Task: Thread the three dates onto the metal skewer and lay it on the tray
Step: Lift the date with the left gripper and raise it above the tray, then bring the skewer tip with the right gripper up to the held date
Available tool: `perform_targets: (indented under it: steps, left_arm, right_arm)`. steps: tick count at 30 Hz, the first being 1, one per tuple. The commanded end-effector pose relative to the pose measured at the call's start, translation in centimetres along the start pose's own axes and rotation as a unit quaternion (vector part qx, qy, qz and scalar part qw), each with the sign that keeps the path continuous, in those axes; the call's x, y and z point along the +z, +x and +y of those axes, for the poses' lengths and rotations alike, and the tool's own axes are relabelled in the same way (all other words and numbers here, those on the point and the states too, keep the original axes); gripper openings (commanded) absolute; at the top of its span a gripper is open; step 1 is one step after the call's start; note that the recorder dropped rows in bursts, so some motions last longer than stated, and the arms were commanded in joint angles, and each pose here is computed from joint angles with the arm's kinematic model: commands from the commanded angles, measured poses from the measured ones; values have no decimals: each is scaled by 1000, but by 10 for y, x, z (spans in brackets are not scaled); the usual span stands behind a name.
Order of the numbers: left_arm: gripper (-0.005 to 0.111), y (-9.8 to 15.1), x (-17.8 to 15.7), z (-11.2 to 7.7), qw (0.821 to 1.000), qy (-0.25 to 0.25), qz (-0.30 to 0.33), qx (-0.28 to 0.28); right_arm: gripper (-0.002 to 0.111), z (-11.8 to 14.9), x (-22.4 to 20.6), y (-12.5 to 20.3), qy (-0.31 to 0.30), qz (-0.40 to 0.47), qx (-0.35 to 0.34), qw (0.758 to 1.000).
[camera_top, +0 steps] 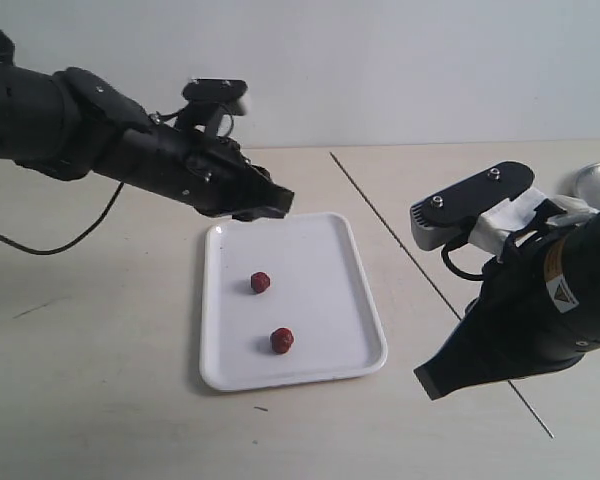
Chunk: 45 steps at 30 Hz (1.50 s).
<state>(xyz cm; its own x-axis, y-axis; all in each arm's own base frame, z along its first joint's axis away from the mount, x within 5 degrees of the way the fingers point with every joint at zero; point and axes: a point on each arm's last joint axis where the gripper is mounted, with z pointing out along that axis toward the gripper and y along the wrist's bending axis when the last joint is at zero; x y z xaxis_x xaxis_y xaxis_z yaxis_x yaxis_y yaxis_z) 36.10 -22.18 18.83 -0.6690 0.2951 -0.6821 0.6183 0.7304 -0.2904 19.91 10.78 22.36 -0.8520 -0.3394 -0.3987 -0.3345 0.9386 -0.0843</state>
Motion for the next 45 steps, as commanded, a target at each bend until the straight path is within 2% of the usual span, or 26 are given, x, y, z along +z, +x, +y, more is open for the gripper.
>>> perform_targets:
  steps: [1,4,6,7,9,12,16,20,33,37,45]
  left_arm:
    - [27,-7,-18,25,988,42,-24,-147]
    - [27,-10,-34,45,969,102,-38,-223]
    - [27,-11,-43,53,959,130,-45,-248]
    - [27,-13,-50,59,947,162,-54,-272]
    - [27,-15,-57,63,930,203,-66,-297]
    - [27,-18,-58,63,918,226,-78,-317]
    - [27,-15,-51,67,914,223,-77,-330]
    - [27,-14,-50,70,919,208,-83,-324]
    - [27,-17,-50,72,921,204,-102,-316]
    - [27,-17,-51,68,925,222,-100,-291]
    - [27,-15,-52,65,925,238,-90,-282]
  right_arm:
    - [0,2,1,-1,-10,-8,5,1000]
    - [0,6,3,-5,-26,-28,14,999]
    - [0,9,7,-7,-39,-40,19,998]
    - [0,11,15,-6,-48,-47,22,998]
    - [0,14,26,-2,-55,-51,21,997]
    - [0,17,39,3,-66,-54,27,996]
    - [0,18,45,6,-73,-63,29,995]
    - [0,21,45,6,-87,-71,31,993]
    - [0,37,41,8,-179,-66,-11,981]
    - [0,38,40,7,-182,-71,-17,981]
    - [0,36,40,2,-173,-92,-11,981]
